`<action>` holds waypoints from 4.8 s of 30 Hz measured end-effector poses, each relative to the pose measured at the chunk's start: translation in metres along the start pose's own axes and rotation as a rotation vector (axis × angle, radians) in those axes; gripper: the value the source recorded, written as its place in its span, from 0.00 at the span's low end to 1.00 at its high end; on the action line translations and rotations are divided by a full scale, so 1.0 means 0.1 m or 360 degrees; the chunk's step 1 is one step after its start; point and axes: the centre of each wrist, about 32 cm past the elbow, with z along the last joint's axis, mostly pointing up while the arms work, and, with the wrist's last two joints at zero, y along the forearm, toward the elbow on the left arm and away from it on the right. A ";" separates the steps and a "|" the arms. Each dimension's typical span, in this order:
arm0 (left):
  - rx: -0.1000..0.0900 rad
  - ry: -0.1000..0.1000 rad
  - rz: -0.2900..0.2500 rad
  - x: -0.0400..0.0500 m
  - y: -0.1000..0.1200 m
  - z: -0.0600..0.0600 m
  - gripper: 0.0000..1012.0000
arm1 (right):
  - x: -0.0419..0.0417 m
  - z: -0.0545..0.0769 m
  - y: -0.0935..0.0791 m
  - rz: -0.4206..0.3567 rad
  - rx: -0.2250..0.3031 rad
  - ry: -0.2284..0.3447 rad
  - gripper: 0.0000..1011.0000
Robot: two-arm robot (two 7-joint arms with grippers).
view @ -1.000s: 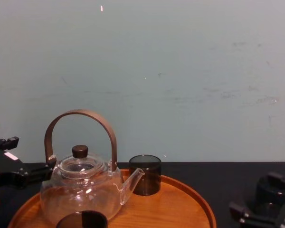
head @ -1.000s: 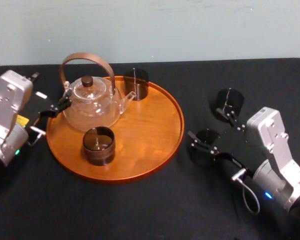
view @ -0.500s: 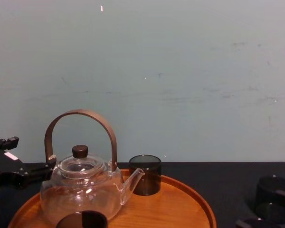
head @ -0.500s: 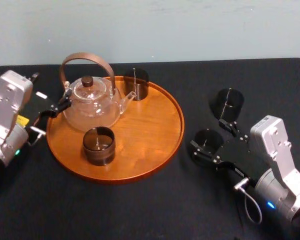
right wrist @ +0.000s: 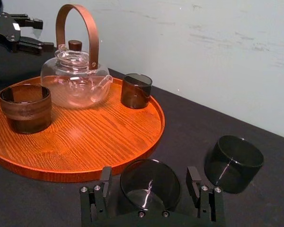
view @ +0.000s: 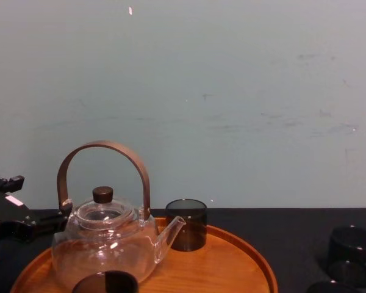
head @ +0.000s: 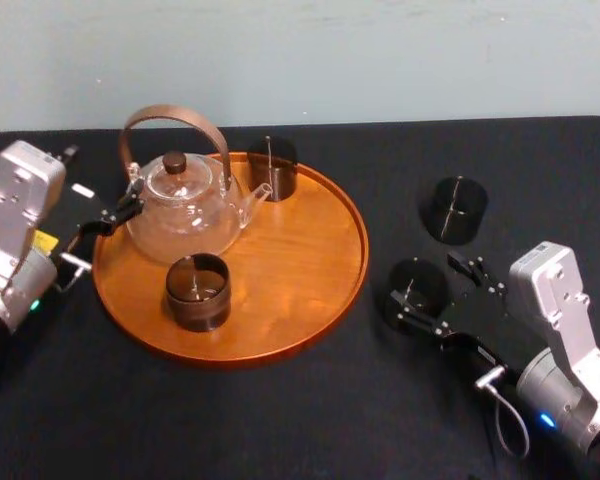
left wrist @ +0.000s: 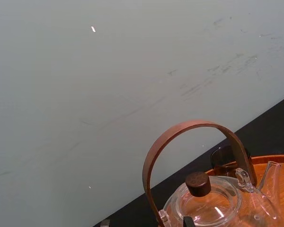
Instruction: Pick up the glass from the table and place it on the tray.
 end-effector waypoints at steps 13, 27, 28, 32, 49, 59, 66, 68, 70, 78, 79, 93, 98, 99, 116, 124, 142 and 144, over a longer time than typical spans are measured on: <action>0.0000 0.0000 0.0000 0.000 0.00 0.00 0.99 | -0.007 -0.11 0.02 0.0014 -0.0026 0.0046 0.99; 0.0000 0.0000 0.0000 0.000 0.00 0.00 0.99 | -0.012 -0.17 0.04 0.0015 -0.0038 0.0079 0.99; 0.0000 0.0000 0.0000 0.000 0.00 0.00 0.99 | -0.012 -0.17 0.04 0.0015 -0.0038 0.0079 0.99; 0.0000 0.0000 0.0000 0.000 0.00 0.00 0.99 | -0.010 -0.18 0.05 0.0016 -0.0037 0.0083 0.99; 0.0000 0.0000 0.0000 0.000 0.00 0.00 0.99 | 0.009 -0.25 0.10 0.0022 -0.0064 0.0112 0.99; 0.0000 0.0000 0.0000 0.000 0.00 0.00 0.99 | 0.057 -0.28 0.19 0.0026 -0.0073 0.0115 0.99; 0.0000 0.0000 0.0000 0.000 0.00 0.00 0.99 | 0.093 -0.30 0.32 0.0064 -0.0072 0.0113 0.99; 0.0000 0.0000 0.0000 0.000 0.00 0.00 0.99 | 0.096 -0.31 0.35 0.0075 -0.0072 0.0114 0.99; 0.0000 0.0000 0.0000 0.000 0.00 0.00 0.99 | 0.101 -0.32 0.39 0.0096 -0.0068 0.0123 0.99; 0.0000 0.0000 0.0000 0.000 0.00 0.00 0.99 | 0.105 -0.34 0.42 0.0116 -0.0061 0.0136 0.99; 0.0000 0.0000 0.0000 0.000 0.00 0.00 0.99 | 0.105 -0.34 0.42 0.0115 -0.0061 0.0136 0.99; 0.0000 0.0000 0.0000 0.000 0.00 0.00 0.99 | 0.103 -0.33 0.40 0.0108 -0.0062 0.0134 0.90; 0.0000 0.0000 0.0000 0.000 0.00 0.00 0.99 | 0.105 -0.33 0.40 0.0106 -0.0062 0.0134 0.90; 0.0000 0.0000 0.0000 0.000 0.00 0.00 0.99 | 0.105 -0.33 0.40 0.0106 -0.0062 0.0134 0.90; 0.0000 0.0000 0.0000 0.000 0.00 0.00 0.99 | 0.204 -0.19 0.37 0.0107 -0.0003 0.0086 0.90; 0.0000 0.0000 0.0000 0.000 0.00 0.00 0.99 | 0.172 -0.03 0.42 0.0160 0.0037 0.0040 0.90; 0.0000 0.0000 0.0000 0.000 0.00 0.00 0.99 | 0.025 0.17 0.77 0.0347 0.0115 -0.0031 0.90; 0.0000 0.0000 0.0000 0.000 0.00 0.00 0.99 | 0.007 0.17 0.83 0.0368 0.0118 -0.0035 0.90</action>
